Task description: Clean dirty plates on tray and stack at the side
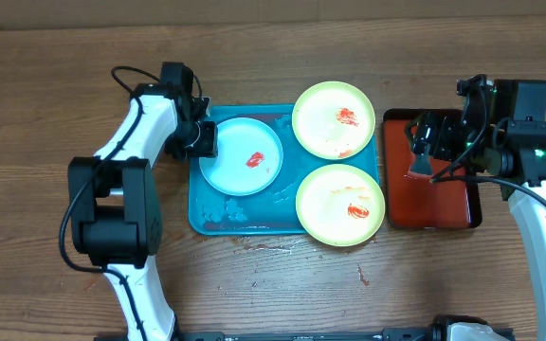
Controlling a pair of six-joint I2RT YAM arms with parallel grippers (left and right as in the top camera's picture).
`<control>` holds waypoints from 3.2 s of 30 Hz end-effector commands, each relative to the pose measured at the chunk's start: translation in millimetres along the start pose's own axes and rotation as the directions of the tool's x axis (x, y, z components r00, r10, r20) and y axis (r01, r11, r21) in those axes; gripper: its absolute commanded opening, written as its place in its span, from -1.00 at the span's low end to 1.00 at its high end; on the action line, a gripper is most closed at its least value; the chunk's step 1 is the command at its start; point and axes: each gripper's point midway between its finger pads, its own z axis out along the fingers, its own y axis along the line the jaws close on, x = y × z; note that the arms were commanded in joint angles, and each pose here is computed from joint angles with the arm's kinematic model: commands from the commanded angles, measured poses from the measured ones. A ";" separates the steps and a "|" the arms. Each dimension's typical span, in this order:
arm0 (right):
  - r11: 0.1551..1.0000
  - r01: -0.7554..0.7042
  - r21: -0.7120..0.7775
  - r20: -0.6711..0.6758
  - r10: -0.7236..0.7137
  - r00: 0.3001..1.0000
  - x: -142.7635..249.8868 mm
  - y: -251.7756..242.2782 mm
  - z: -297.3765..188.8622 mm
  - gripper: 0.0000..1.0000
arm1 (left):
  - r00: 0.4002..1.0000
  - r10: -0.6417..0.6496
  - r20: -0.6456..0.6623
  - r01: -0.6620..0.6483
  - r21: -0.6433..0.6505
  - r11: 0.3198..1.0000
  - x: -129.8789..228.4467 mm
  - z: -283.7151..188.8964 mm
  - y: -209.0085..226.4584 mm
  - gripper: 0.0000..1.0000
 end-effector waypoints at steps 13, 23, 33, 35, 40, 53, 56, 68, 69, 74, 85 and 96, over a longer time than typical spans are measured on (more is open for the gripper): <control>0.968 -0.166 0.187 0.080 0.154 0.985 -13.5 -32.7 -7.7 0.54 | 0.997 -0.072 -0.037 0.072 0.010 0.997 0.1 22.5 0.3 -0.92; 0.917 -0.216 0.335 -0.085 0.258 0.962 -13.9 -80.3 24.4 0.53 | 0.997 -0.071 -0.037 0.072 0.010 0.997 0.0 22.5 0.6 -0.91; 0.908 -0.182 0.378 -0.280 0.300 0.912 12.0 -117.0 110.1 0.01 | 0.997 -0.071 -0.037 0.072 0.010 0.997 0.0 22.5 0.3 -0.92; 0.911 -0.165 0.379 -0.310 0.293 0.904 19.0 -119.9 122.7 -0.01 | 0.997 -0.071 -0.037 0.072 0.010 0.997 0.0 22.5 0.3 -0.91; 0.912 -0.150 0.382 -0.358 0.295 0.886 32.7 -125.0 145.9 -0.13 | 0.997 -0.071 -0.035 0.071 0.010 0.997 -0.4 22.6 0.4 -0.92; 0.957 -0.065 0.281 -0.382 0.174 0.908 27.5 -110.4 158.3 -0.11 | 0.997 -0.069 -0.026 0.070 0.011 0.997 -2.8 22.6 0.2 -0.92; 0.960 -0.048 0.276 -0.398 0.160 0.903 30.4 -110.3 156.9 -0.11 | 0.997 -0.069 -0.021 0.069 0.012 0.998 -3.9 22.7 0.2 -0.92; 0.969 0.001 0.245 -0.445 0.112 0.889 26.3 -102.4 142.0 -0.08 | 0.998 -0.068 -0.011 0.068 0.013 0.998 -6.4 22.7 0.1 -0.92; 0.970 0.000 0.244 -0.446 0.112 0.888 26.4 -101.8 141.9 -0.07 | 0.998 -0.068 -0.010 0.068 0.013 0.998 -6.7 22.7 0.1 -0.92; 0.972 0.010 0.233 -0.459 0.100 0.883 33.1 -98.0 146.0 0.03 | 0.998 -0.067 -0.008 0.067 0.013 0.998 -7.3 22.7 0.0 -0.92; 0.972 0.012 0.234 -0.474 0.103 0.874 71.9 -107.5 170.4 -0.14 | 0.998 -0.067 -0.006 0.067 0.014 0.998 -7.8 22.7 0.0 -0.91; 0.963 -0.003 0.268 -0.458 0.130 0.879 68.6 -111.2 169.7 -0.92 | 0.998 -0.066 0.000 0.066 0.014 0.998 -9.2 22.7 0.0 -0.92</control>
